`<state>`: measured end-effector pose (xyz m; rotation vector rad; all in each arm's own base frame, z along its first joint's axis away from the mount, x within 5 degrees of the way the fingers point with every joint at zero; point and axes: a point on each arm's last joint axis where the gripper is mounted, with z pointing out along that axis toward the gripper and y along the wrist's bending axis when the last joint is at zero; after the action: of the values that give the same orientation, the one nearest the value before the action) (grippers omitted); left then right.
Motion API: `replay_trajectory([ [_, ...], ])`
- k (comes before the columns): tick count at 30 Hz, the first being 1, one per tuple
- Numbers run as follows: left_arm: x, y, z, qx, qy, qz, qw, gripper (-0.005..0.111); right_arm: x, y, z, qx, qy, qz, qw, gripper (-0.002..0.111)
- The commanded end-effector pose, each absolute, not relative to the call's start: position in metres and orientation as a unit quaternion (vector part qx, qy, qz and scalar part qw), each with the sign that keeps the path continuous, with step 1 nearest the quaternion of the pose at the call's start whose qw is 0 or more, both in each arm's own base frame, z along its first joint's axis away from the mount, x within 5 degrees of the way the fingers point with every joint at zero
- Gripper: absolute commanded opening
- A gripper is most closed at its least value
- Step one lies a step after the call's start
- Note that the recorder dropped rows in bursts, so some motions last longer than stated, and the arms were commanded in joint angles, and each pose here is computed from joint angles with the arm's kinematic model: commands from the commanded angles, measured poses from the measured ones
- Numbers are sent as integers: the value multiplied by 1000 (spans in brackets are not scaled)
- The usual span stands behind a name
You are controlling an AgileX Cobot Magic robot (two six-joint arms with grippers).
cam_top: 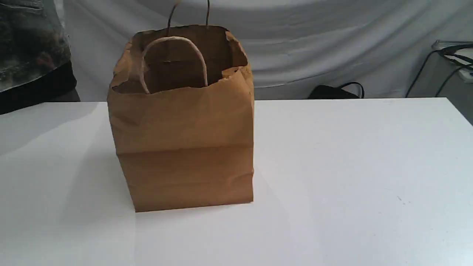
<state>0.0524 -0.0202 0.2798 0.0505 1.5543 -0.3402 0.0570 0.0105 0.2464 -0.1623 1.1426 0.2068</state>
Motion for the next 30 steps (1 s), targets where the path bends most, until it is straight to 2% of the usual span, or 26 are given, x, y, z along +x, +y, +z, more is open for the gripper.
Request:
replay_trajectory([
  [1,53,-12,282,-50,695,-160,700,62,57,10,245,-76,540,100,832,0],
  [7,53,-3,276,-86,697,-129,700,62,57,10,245,-76,540,100,832,0],
  [13,46,-1,256,-88,667,-129,729,62,57,10,245,-76,540,100,832,0],
  [17,49,-2,243,-96,672,-140,721,62,57,10,245,-76,540,100,832,0],
  [30,49,-2,241,-91,673,-134,722,62,57,10,245,-76,540,100,832,0],
])
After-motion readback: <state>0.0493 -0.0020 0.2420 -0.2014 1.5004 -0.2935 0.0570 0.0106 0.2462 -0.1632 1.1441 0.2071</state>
